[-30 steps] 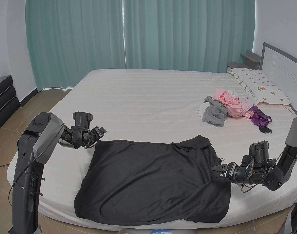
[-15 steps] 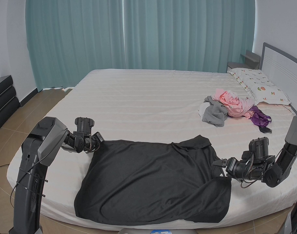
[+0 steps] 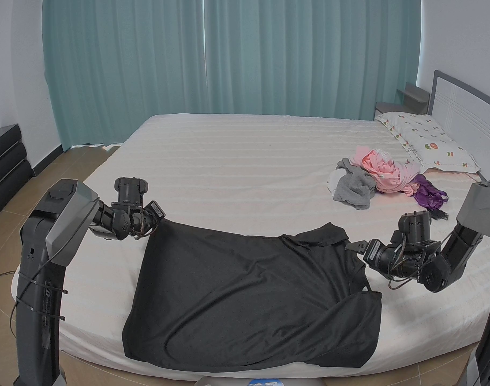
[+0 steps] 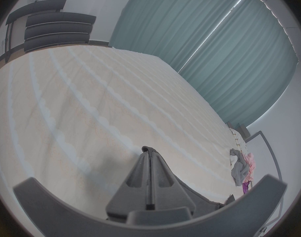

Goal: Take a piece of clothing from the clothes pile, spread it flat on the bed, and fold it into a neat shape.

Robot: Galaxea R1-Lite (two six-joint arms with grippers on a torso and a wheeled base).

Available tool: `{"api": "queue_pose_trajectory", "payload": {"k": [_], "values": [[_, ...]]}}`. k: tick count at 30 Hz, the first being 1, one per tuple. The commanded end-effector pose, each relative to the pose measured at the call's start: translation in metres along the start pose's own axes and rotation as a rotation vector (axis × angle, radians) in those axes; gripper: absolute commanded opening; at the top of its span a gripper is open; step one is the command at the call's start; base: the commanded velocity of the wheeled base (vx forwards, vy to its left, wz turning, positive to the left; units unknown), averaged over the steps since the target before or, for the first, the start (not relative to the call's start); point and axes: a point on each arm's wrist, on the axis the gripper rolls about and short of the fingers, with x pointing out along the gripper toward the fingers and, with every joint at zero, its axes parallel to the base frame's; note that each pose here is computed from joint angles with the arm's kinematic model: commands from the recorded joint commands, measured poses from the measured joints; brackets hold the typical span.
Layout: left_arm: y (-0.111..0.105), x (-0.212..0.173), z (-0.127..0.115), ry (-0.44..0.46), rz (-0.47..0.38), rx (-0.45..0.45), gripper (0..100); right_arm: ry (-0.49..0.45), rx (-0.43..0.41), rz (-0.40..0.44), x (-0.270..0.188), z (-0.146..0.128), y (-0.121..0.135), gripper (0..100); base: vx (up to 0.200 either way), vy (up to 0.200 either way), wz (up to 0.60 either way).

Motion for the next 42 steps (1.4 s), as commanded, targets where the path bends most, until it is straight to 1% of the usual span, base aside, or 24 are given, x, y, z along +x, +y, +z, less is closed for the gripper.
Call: {"api": "queue_pose_trajectory", "payload": {"k": [1, 3, 5, 9, 13, 15, 19, 23, 28, 32, 33, 38, 42], "values": [[-0.005, -0.021, 0.017, -0.036, -0.010, -0.010, 0, -0.030, 0.002, -0.045, 0.036, 0.004, -0.007, 100, 0.000, 0.000, 0.00], [-0.002, -0.022, 0.018, -0.037, -0.004, -0.014, 0, -0.048, 0.005, -0.062, 0.047, 0.006, -0.011, 100, 0.000, 0.000, 0.00], [0.000, -0.023, 0.021, -0.042, 0.000, -0.018, 0, -0.062, 0.006, -0.061, 0.054, 0.010, -0.012, 100, 0.000, 0.000, 0.00], [0.000, -0.023, 0.023, -0.045, -0.001, -0.019, 0, -0.078, -0.001, -0.045, 0.068, 0.016, -0.010, 100, 0.000, 0.000, 0.00], [-0.001, -0.025, 0.025, -0.061, 0.003, -0.021, 0, -0.104, -0.032, -0.023, 0.089, 0.023, -0.005, 100, 0.000, 0.000, 0.00], [-0.001, -0.025, 0.025, -0.065, 0.006, -0.021, 0, -0.097, -0.049, -0.033, 0.097, 0.026, -0.006, 100, 0.000, 0.000, 0.00], [-0.001, -0.025, 0.025, -0.062, 0.010, -0.021, 0, -0.092, -0.050, -0.045, 0.112, 0.031, -0.009, 100, 0.000, 0.000, 0.00], [-0.001, -0.025, 0.025, -0.062, 0.010, -0.021, 0, -0.090, -0.051, -0.052, 0.122, 0.030, -0.013, 100, 0.000, 0.000, 0.00], [0.000, -0.025, 0.024, -0.060, 0.014, -0.021, 0, -0.112, -0.109, -0.099, 0.139, 0.024, -0.023, 100, 0.000, 0.000, 0.00], [0.001, -0.024, 0.023, -0.056, 0.018, -0.021, 0, -0.108, -0.109, -0.102, 0.140, 0.024, -0.022, 100, 0.000, 0.000, 0.00], [0.001, -0.024, 0.022, -0.053, 0.018, -0.021, 0, -0.108, -0.109, -0.102, 0.140, 0.024, -0.022, 0, 0.000, 0.000, 0.00], [0.005, -0.022, 0.017, -0.041, 0.028, -0.020, 0, -0.111, -0.107, -0.100, 0.140, 0.024, -0.022, 0, 0.000, 0.000, 0.00], [0.004, -0.022, 0.018, -0.043, 0.026, -0.020, 0, -0.137, -0.103, -0.082, 0.138, 0.029, -0.017, 0, 0.000, 0.000, 0.00]]}}
